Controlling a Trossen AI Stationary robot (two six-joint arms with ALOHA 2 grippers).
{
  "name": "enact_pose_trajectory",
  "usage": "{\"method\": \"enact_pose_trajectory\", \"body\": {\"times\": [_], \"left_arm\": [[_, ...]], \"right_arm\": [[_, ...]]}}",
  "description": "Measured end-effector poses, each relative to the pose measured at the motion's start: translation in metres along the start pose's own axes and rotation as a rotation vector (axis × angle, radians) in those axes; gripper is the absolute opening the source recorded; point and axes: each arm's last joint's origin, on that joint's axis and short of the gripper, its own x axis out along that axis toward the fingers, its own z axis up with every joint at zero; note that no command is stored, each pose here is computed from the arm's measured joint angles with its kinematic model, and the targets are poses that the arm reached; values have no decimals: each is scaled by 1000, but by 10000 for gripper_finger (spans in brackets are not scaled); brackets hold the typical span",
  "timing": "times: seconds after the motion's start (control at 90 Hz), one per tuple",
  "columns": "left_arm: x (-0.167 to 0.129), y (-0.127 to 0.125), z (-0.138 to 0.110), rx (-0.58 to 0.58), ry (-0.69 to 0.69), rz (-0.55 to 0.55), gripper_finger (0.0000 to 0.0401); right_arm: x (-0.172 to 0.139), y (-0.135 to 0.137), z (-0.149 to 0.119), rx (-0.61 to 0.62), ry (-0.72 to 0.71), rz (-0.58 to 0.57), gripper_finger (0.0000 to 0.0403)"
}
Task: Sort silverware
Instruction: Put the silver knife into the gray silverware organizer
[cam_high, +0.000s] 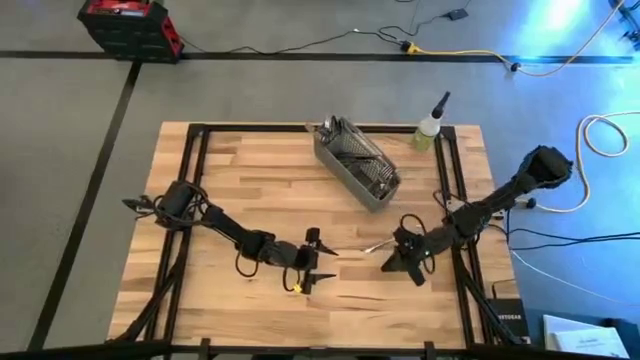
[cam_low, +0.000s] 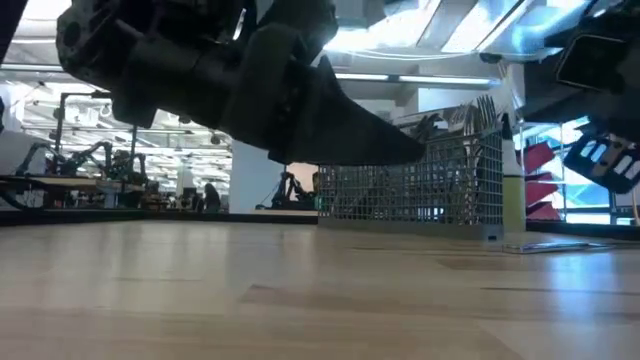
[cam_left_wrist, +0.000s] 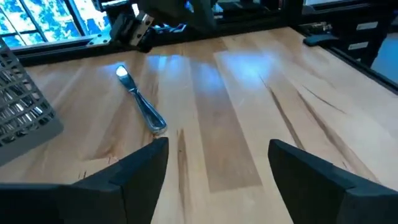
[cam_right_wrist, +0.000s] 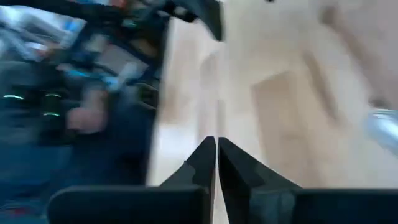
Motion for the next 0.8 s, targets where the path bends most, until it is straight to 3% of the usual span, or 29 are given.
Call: {"method": "enact_pose_trajectory", "body": {"times": [0.156,0.356,0.8], "left_arm": [[-1,-2,-1,3,11,-6,263],[-1,-4,-1,9,14,-12,263],[-1,-3,-1,9,13,-10,263]], "right_arm": [[-5,-9,-16,-53,-109,-273,0],[-16,-28,-33,78,-86,-545,0],[-32,-22,-23,48,2,-846,0]]}}
